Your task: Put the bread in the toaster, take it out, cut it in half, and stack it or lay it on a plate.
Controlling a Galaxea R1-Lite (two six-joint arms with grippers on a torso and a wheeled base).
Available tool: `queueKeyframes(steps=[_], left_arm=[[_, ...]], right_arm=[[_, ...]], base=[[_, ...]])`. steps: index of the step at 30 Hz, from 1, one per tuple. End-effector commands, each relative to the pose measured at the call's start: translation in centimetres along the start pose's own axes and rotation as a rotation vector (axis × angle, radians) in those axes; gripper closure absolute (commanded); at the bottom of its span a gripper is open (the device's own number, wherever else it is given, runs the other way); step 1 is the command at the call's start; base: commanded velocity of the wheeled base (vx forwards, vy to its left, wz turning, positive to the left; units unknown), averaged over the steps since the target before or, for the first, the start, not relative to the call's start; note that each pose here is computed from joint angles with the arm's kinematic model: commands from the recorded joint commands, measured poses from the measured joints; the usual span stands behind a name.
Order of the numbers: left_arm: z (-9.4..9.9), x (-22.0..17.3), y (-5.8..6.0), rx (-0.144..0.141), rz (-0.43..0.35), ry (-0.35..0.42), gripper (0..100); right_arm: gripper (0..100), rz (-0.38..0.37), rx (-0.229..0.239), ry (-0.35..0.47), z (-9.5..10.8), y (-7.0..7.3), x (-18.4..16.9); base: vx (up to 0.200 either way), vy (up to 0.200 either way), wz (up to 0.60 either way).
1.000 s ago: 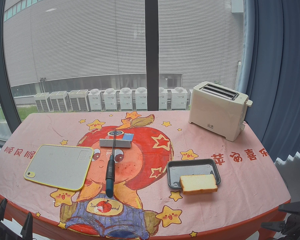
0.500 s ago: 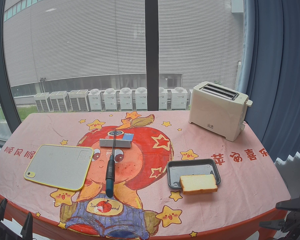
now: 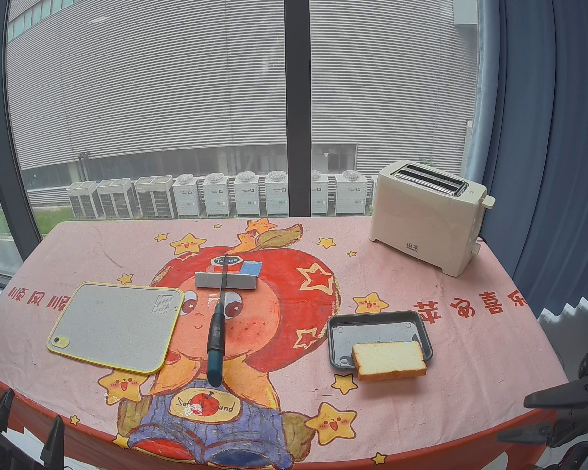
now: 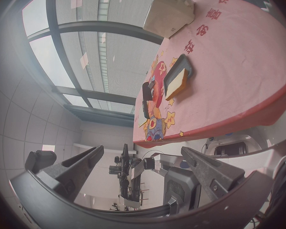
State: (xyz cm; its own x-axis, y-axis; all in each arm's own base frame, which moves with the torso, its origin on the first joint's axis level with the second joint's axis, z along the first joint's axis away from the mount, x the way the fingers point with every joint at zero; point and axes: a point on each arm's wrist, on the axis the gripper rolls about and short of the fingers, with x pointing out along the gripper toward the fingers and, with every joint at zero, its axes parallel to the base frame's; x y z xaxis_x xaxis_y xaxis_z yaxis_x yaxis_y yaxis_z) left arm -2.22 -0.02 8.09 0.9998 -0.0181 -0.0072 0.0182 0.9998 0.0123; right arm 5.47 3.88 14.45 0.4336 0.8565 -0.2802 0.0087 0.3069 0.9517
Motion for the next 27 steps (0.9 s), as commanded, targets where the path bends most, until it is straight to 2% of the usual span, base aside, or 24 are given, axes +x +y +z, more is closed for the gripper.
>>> queueKeyframes(steps=[1, 5, 8, 19, 21, 27], left_arm=[[-0.4, 0.1, 0.0, 0.0, -0.001, 0.016, 0], [-0.4, 0.1, 0.0, 0.0, -0.001, 0.016, 0], [-0.4, 0.1, 0.0, 0.0, -0.001, 0.016, 0], [-0.4, 0.1, 0.0, 0.0, -0.001, 0.016, 0], [-0.4, 0.1, 0.0, 0.0, -0.001, 0.016, 0], [-0.4, 0.1, 0.0, 0.0, -0.001, 0.016, 0]], right_arm=[[0, -0.034, 0.015, 0.073, 0.8, 0.1, 1.8], [0, -0.045, 0.019, 0.098, 1.2, 0.2, 2.6], [0, -0.067, 0.02, 0.163, 1.0, 0.0, 3.6], [0, -0.078, -0.027, 0.309, 0.0, 0.3, 4.9], [0, -0.073, -0.056, 0.311, 0.2, 0.4, 5.3], [0, -0.062, -0.062, 0.296, 1.0, 0.3, 6.9]], base=[[0.0, 0.0, 0.0], [0.0, 0.0, 0.0], [0.0, 0.0, 0.0], [0.0, 0.0, 0.0], [0.0, 0.0, 0.0], [0.0, 0.0, 0.0]])
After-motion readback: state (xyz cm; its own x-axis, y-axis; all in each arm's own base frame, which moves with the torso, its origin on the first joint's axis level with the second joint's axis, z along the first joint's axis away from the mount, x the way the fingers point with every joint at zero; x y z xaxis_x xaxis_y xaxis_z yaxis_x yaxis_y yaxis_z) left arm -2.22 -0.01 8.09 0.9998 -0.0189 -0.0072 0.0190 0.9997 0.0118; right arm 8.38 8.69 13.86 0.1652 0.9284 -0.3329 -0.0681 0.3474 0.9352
